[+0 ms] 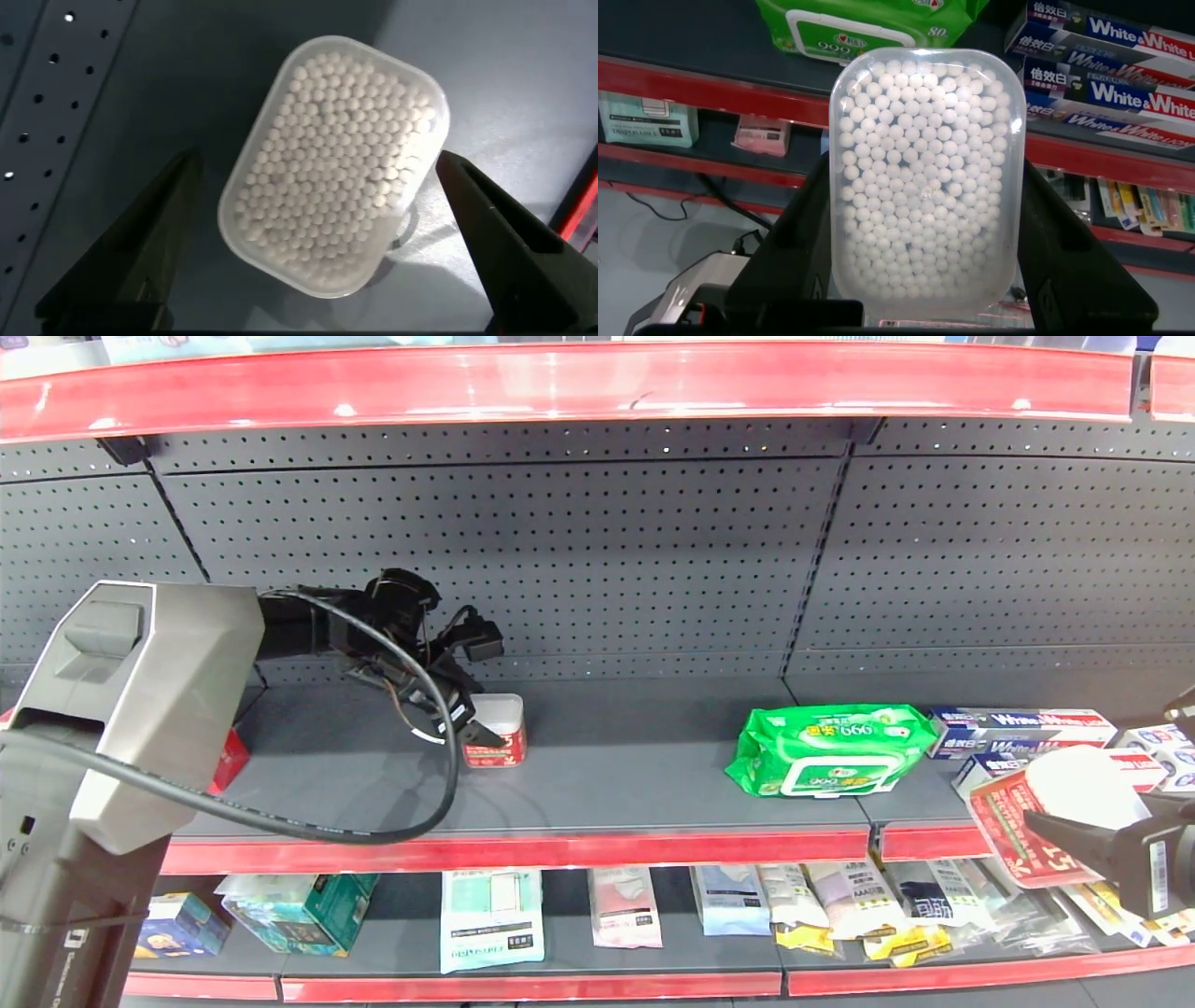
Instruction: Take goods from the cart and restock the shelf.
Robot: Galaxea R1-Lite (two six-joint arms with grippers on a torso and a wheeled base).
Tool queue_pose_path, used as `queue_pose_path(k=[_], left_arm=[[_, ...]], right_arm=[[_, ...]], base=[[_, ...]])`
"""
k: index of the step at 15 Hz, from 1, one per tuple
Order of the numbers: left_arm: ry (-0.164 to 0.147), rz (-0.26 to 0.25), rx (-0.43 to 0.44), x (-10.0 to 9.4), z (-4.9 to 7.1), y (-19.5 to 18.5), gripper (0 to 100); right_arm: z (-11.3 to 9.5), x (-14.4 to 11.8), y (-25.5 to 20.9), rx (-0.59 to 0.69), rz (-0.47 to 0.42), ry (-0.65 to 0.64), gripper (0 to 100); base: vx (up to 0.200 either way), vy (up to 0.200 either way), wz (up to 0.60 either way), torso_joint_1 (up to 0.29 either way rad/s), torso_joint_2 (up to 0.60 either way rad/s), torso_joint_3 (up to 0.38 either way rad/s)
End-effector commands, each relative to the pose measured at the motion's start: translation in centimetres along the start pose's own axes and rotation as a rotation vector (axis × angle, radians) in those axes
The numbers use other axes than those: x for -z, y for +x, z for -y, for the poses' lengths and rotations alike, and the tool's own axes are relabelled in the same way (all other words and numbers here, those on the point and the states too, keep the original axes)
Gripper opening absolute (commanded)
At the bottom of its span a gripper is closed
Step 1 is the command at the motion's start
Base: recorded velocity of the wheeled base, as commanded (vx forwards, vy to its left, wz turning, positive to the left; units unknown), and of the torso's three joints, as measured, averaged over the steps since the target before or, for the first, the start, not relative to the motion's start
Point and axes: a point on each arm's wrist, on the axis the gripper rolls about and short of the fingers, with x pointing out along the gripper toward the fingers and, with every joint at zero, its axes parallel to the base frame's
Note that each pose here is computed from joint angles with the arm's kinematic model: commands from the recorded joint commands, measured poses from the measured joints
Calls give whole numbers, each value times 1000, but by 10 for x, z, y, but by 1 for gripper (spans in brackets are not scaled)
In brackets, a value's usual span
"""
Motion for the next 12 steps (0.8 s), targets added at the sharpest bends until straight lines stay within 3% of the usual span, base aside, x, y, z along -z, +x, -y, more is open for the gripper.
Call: queue_pose_path(k=[1, 12], left_arm=[[0, -3, 4, 0, 1, 0, 100], [-6, -19, 17, 2, 3, 2, 100]], right_arm=[[0, 0, 0, -1, -1, -1, 0], [0, 1, 2, -5, -8, -1, 0]], base=[[0, 0, 0, 0, 0, 0], [0, 0, 0, 0, 0, 0]])
